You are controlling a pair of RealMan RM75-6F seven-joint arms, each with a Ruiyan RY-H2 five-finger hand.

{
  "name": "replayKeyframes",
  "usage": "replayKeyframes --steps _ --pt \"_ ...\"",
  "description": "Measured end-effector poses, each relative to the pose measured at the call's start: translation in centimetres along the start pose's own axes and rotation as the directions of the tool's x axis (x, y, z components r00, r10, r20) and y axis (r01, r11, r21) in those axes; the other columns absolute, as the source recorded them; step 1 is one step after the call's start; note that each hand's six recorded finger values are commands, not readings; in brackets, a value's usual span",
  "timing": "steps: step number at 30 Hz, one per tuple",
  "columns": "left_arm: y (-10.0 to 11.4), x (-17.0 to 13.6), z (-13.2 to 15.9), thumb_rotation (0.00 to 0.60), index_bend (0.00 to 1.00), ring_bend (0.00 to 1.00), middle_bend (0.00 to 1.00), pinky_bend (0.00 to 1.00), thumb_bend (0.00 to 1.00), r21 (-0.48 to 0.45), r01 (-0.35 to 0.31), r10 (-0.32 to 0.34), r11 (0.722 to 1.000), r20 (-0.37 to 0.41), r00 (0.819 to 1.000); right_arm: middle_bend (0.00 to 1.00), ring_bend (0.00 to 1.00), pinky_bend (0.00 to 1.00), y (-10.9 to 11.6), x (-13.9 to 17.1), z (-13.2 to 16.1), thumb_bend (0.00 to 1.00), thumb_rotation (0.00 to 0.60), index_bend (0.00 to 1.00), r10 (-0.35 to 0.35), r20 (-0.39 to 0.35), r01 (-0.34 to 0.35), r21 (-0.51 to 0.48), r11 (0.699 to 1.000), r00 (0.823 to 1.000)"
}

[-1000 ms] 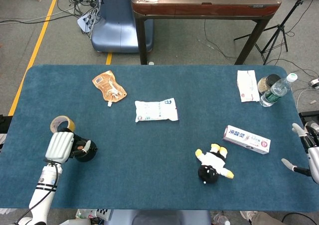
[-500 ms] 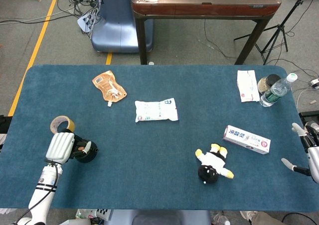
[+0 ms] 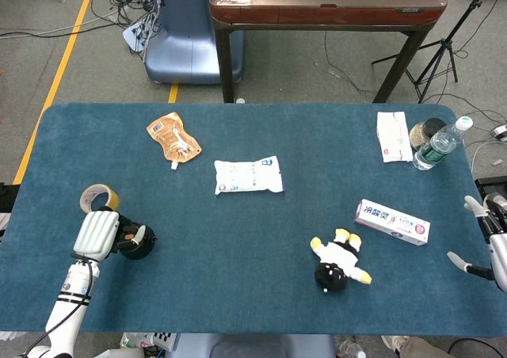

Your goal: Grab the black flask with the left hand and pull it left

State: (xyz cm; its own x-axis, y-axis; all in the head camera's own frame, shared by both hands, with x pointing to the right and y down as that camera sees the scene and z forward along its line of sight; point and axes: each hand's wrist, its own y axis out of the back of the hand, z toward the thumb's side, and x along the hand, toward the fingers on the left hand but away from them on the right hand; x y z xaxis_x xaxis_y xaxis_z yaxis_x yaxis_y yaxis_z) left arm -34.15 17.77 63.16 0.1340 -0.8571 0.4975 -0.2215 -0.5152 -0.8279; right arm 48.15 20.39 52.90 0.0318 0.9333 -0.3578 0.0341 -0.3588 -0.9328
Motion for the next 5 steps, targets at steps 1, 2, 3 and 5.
replayKeyframes --steps 1,2,3,5 --pt "0.00 0.00 0.00 0.331 1.00 0.97 1.00 0.37 0.35 0.000 0.000 0.000 1.000 0.000 1.000 0.23 0.11 0.17 0.00 0.01 -0.01 0.12 0.600 0.07 0.000 0.001 0.000 0.000 1.000 1.000" --pt "0.00 0.00 -0.01 0.332 1.00 0.97 1.00 0.37 0.35 0.000 0.001 -0.001 1.000 0.000 1.000 0.23 0.11 0.17 0.01 0.01 -0.01 0.12 0.600 0.07 0.000 0.001 0.000 0.000 1.000 1.000" --pt "0.00 0.00 -0.02 0.330 1.00 0.97 1.00 0.37 0.35 0.000 0.001 -0.001 1.000 -0.001 1.000 0.23 0.11 0.17 0.01 0.01 0.00 0.12 0.600 0.07 -0.001 0.001 0.001 0.000 1.000 1.000" --pt "0.01 0.00 -0.03 0.331 1.00 0.97 1.00 0.37 0.35 0.000 0.001 -0.001 1.000 -0.001 1.000 0.23 0.11 0.17 0.01 0.01 0.02 0.12 0.600 0.07 0.000 0.000 0.000 0.000 1.000 1.000"
